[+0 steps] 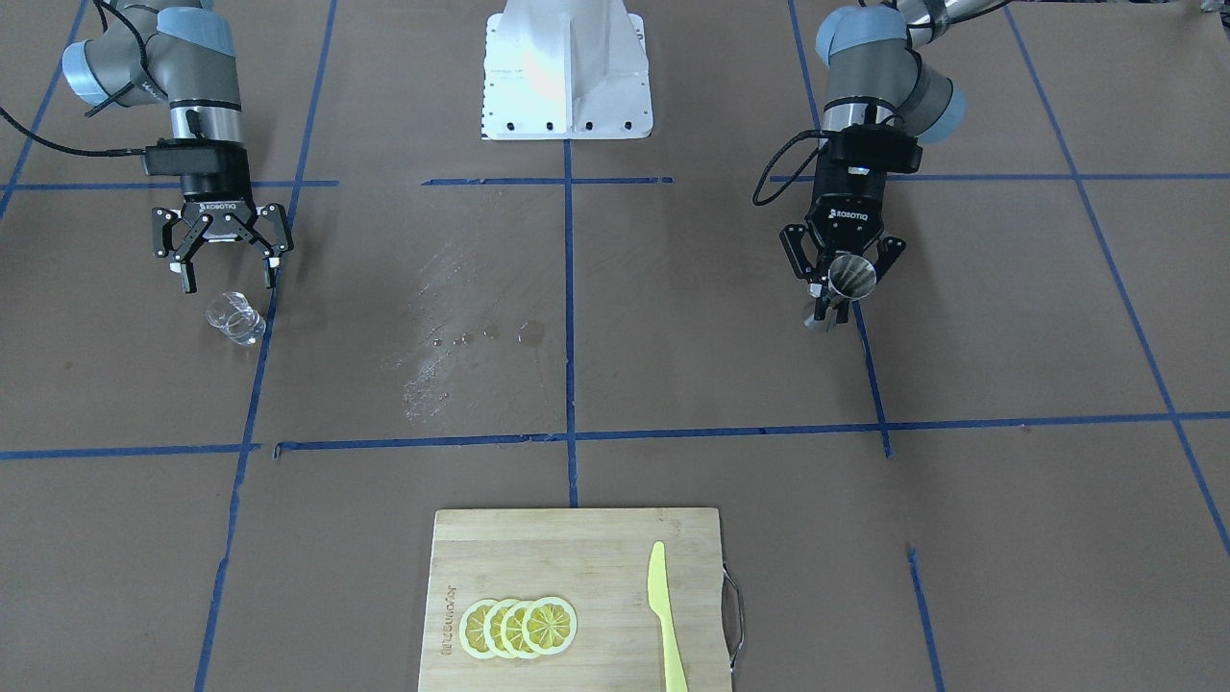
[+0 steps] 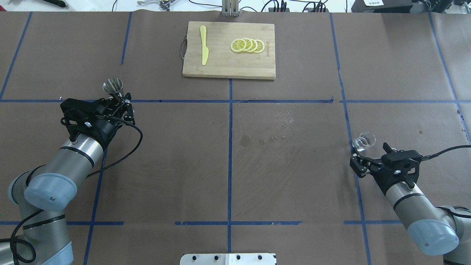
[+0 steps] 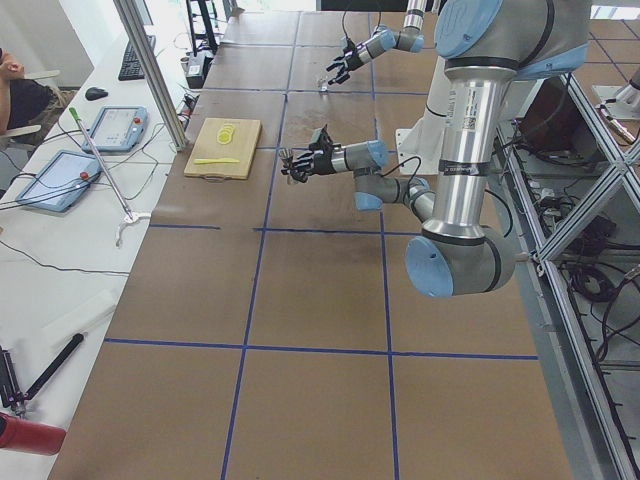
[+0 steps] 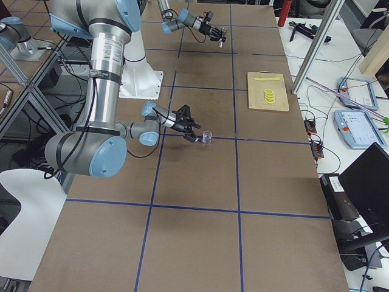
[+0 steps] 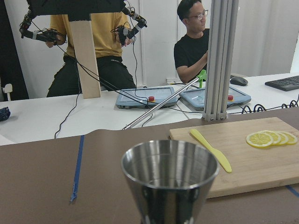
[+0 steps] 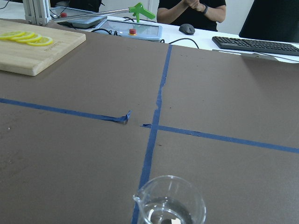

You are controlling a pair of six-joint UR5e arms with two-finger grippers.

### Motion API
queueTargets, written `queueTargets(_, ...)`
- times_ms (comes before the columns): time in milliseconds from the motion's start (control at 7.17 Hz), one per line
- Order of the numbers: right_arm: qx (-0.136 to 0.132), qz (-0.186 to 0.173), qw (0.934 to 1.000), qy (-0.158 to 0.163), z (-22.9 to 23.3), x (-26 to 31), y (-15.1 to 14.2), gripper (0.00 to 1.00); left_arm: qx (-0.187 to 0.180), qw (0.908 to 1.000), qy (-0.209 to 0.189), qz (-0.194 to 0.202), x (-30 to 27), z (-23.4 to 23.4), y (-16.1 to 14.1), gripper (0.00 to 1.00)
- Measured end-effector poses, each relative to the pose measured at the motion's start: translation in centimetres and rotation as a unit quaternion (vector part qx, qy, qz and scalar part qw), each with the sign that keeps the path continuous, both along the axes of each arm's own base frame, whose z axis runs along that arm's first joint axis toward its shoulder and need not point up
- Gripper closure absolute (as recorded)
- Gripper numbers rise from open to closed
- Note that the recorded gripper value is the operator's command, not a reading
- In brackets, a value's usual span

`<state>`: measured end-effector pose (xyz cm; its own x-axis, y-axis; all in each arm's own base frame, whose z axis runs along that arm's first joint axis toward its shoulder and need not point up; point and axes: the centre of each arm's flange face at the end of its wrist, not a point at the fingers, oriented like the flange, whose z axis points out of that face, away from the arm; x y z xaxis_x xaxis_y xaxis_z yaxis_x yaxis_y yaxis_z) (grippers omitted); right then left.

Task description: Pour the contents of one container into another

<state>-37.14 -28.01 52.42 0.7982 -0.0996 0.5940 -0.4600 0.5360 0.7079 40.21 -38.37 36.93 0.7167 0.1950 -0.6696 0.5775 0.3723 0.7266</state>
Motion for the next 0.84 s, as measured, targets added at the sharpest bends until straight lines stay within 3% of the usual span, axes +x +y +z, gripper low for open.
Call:
queueTargets(419, 0.007, 0.013, 0.9998, -0.009, 2.2, 0.7, -0.9, 0.0, -0.003, 1.0, -0.006, 0.0, 0.0, 0.6, -0.4, 1.0)
queueTargets(837, 0.037, 0.007, 0.999, -0.023, 2.3, -1.9, -2.3, 0.0, -0.006, 0.9999, -0.012, -0.001, 0.1, 1.2, -0.7, 1.0)
